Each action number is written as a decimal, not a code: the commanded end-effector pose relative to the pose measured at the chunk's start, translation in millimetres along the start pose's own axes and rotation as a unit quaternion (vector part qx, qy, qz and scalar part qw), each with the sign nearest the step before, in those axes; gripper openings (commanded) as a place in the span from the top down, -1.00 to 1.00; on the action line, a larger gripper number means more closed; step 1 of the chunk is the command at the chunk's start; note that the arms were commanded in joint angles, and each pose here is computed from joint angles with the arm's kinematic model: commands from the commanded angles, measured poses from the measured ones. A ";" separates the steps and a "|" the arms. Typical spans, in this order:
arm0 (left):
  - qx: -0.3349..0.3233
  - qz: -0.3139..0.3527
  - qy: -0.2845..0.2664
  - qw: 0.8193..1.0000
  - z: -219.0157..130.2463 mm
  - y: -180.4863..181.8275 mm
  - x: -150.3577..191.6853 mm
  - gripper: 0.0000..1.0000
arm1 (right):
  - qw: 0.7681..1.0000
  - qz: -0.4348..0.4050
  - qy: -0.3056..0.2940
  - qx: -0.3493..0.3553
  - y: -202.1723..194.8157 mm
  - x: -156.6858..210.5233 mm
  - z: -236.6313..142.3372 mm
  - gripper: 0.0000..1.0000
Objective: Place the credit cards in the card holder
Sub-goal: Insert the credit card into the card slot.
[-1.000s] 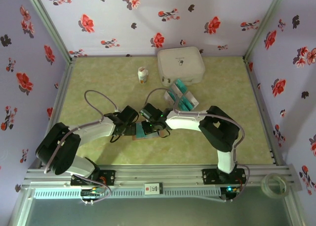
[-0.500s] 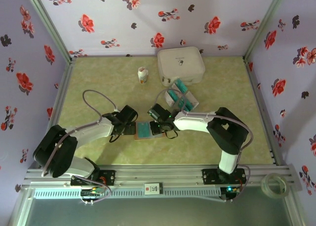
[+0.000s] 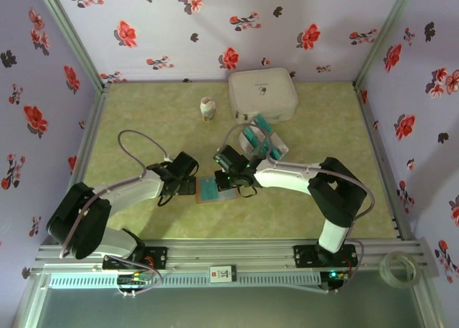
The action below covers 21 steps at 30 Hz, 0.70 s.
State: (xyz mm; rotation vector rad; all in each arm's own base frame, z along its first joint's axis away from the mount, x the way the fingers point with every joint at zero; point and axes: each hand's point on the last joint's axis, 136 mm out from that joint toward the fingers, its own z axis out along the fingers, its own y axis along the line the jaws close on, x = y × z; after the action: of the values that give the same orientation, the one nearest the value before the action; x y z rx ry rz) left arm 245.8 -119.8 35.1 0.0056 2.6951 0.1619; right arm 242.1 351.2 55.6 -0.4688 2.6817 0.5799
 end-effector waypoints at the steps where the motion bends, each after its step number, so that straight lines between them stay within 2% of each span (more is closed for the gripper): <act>1: -0.017 0.006 0.009 1.000 4.0 7.1 3.1 -0.99 | 1.000 0.001 0.004 -0.012 11.3 -3.0 8.5 0.84; 21: -0.014 0.008 0.015 1.000 7.3 3.0 3.6 -0.99 | 0.999 0.003 0.024 -0.022 20.0 3.6 31.1 0.85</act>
State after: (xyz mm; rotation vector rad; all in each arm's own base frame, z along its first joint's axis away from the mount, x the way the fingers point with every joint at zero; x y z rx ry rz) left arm 244.6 -118.4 28.7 0.0099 2.7133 0.1830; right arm 239.1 370.8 33.8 -0.5055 2.7219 0.6057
